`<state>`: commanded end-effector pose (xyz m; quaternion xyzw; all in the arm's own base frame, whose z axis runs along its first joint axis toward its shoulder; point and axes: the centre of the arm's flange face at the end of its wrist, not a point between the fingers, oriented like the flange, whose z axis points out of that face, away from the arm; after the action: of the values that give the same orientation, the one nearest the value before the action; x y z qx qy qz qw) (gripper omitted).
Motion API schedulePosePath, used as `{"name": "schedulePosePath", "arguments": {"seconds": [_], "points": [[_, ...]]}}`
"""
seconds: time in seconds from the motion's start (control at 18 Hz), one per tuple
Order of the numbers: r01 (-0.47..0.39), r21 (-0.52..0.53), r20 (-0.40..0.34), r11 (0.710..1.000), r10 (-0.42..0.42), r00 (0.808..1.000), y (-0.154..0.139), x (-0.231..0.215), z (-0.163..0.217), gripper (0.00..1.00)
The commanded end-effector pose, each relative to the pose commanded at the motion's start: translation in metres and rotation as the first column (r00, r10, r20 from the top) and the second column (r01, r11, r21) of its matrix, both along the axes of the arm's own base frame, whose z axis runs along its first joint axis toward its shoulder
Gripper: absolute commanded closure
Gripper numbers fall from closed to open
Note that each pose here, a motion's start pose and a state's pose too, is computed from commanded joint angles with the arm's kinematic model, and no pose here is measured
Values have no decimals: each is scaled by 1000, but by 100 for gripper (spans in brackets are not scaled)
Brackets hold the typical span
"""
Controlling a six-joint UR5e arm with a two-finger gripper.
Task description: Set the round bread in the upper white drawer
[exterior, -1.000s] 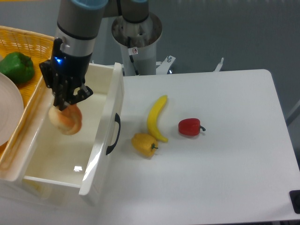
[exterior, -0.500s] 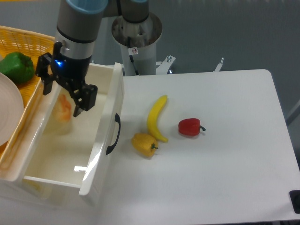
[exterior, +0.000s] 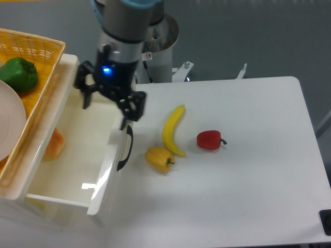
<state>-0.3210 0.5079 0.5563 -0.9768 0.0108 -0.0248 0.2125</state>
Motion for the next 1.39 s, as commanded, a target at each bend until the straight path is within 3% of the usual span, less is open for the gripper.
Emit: {"name": "schedulePosePath", "arguments": {"seconds": [0.17, 0.33, 0.5, 0.67, 0.94, 1.39], "points": [[30, -47, -120, 998, -35, 992, -20, -49, -13, 0], [21, -71, -128, 997, -30, 991, -47, -94, -30, 0], [119, -130, -159, 984, -139, 977, -62, -127, -58, 0], [149, -241, -184, 959, -196, 963, -68, -155, -90, 0], [226, -352, -138, 908, -290, 947, -68, -180, -145, 0], [235, -381, -49, 894, -274, 961, -75, -223, -217, 0]]}}
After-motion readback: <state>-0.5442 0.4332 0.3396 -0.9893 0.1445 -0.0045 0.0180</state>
